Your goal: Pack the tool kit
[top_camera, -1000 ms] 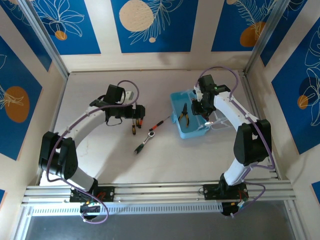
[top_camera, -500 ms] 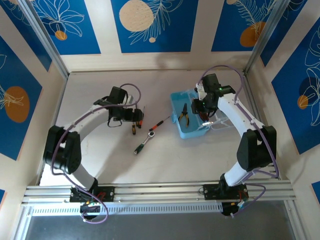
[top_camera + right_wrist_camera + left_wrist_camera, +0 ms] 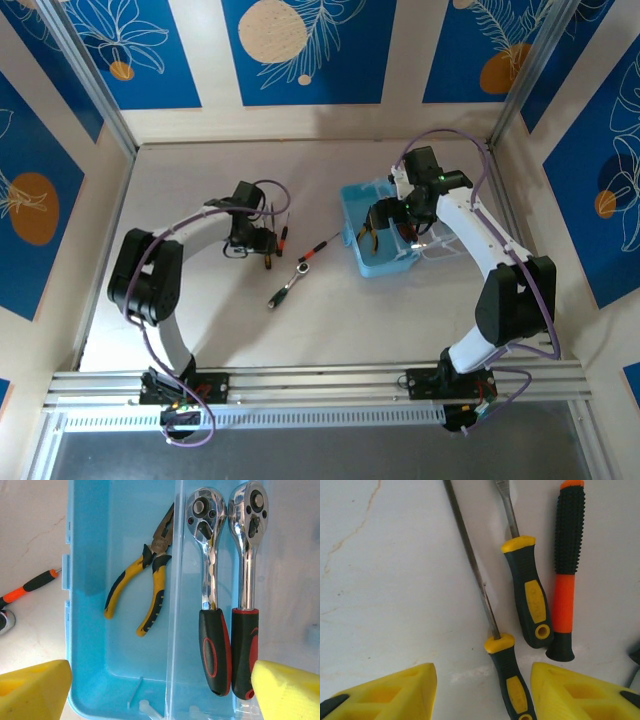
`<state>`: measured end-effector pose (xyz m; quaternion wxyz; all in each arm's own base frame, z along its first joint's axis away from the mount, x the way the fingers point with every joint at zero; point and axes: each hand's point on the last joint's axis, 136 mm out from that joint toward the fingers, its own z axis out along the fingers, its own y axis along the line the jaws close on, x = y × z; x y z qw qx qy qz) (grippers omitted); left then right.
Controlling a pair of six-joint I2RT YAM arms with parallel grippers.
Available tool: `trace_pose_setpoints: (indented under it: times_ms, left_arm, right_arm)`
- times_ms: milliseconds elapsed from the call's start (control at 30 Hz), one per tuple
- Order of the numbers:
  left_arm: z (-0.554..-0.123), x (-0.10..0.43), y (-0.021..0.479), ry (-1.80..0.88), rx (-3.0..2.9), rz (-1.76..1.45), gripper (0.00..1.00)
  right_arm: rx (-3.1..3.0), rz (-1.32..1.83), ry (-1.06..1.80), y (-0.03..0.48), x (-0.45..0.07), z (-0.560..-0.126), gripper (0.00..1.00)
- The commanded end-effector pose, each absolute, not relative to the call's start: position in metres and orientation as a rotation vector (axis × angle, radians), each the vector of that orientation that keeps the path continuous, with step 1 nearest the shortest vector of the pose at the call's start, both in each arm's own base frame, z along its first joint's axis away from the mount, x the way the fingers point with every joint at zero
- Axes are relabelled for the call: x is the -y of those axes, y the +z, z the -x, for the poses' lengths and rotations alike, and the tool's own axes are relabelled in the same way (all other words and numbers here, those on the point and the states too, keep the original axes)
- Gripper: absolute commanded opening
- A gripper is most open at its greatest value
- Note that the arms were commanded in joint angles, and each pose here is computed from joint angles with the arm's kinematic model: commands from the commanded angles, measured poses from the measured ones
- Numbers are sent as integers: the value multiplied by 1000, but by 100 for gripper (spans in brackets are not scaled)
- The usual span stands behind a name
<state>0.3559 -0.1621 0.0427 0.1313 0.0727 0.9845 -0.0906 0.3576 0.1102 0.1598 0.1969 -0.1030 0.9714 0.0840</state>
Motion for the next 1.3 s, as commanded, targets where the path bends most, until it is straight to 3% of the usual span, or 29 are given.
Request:
trace_pose_setpoints:
  times_ms: [0, 100, 367, 633, 800, 1000, 1267]
  left_arm:
    - [-357, 170, 36, -269, -2874, -242, 47]
    - [-356, 168, 29, -240, -2895, -248, 40]
    - [-351, 160, 14, -145, -2949, -272, 24]
    - [-343, 156, 13, -131, -2961, -280, 0]
    - [-345, 157, 35, -163, -2920, -290, 0]
    - [-352, 187, 100, -447, -2759, -327, 0]
    - [-341, 279, 201, -1166, -2417, -467, 0]
  right_arm:
    - [-2691, 300, 270, 176, -117, -359, 95]
    - [-2694, 304, 267, 175, -116, -358, 99]
    - [-2691, 310, 264, 178, -117, -359, 99]
    - [-2680, 315, 272, 183, -118, -359, 99]
    - [-2660, 318, 318, 191, -122, -358, 99]
    - [-2600, 307, 452, 210, -136, -357, 99]
    - [-2400, 234, 824, 258, -181, -365, 100]
